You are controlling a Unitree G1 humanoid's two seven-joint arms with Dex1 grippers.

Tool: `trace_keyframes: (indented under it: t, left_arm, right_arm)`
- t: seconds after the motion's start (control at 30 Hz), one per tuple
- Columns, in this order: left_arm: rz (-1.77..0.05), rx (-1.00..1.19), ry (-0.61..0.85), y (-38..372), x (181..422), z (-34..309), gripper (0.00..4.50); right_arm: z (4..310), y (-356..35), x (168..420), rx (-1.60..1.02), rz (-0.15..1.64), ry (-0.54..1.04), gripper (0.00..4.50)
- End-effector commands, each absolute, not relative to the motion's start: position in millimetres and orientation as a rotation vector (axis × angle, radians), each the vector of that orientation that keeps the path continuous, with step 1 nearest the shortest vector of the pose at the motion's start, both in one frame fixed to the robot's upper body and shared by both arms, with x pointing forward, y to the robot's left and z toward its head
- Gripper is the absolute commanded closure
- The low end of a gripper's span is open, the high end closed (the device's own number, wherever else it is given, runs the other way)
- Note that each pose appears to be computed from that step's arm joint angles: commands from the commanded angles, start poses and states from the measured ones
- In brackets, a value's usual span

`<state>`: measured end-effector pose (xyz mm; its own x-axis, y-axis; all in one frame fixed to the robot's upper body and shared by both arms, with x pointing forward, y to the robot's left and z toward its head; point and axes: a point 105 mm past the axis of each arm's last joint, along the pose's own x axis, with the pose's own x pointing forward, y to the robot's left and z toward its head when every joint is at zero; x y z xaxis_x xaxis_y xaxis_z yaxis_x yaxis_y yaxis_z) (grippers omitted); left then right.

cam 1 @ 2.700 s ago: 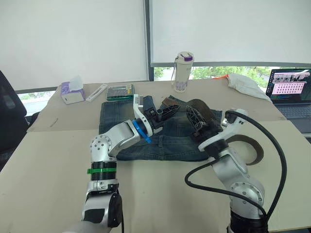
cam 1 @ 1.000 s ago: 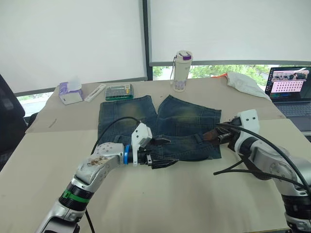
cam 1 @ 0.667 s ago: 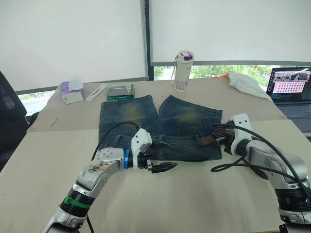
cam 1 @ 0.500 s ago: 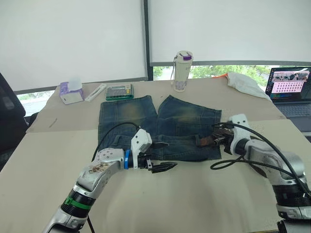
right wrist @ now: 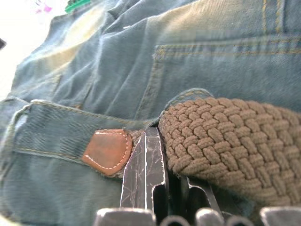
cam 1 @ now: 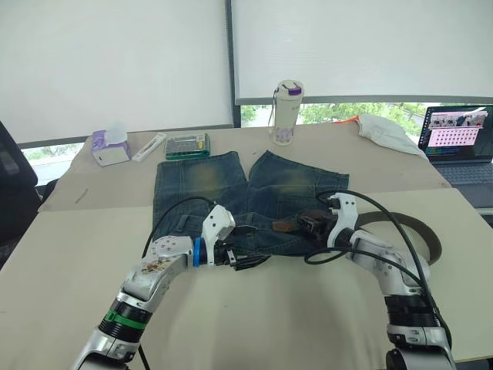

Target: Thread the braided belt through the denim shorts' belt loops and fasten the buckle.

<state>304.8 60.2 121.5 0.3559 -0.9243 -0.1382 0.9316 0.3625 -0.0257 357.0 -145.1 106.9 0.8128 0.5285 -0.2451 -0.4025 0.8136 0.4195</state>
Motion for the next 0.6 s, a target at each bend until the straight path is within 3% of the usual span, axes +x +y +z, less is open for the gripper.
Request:
trace_keyframes:
  t: [0.03, 0.3, 0.6]
  left_arm:
    - [-1.176, -0.057, 0.169, 61.0, 311.9, 132.1, 0.02]
    - [-1.176, -0.349, 0.336, 45.2, 322.2, 132.8, 0.02]
    - [-1.178, -0.537, 0.373, 27.3, 338.7, 153.5, 0.02]
  right_arm:
    - [124.8, -135.6, 348.9, 0.501, 0.546, 0.29, 4.5]
    - [162.4, -139.3, 317.6, 0.846, 0.577, 0.081, 4.5]
    - [170.4, -118.9, 291.9, 0.79, 0.644, 0.087, 4.5]
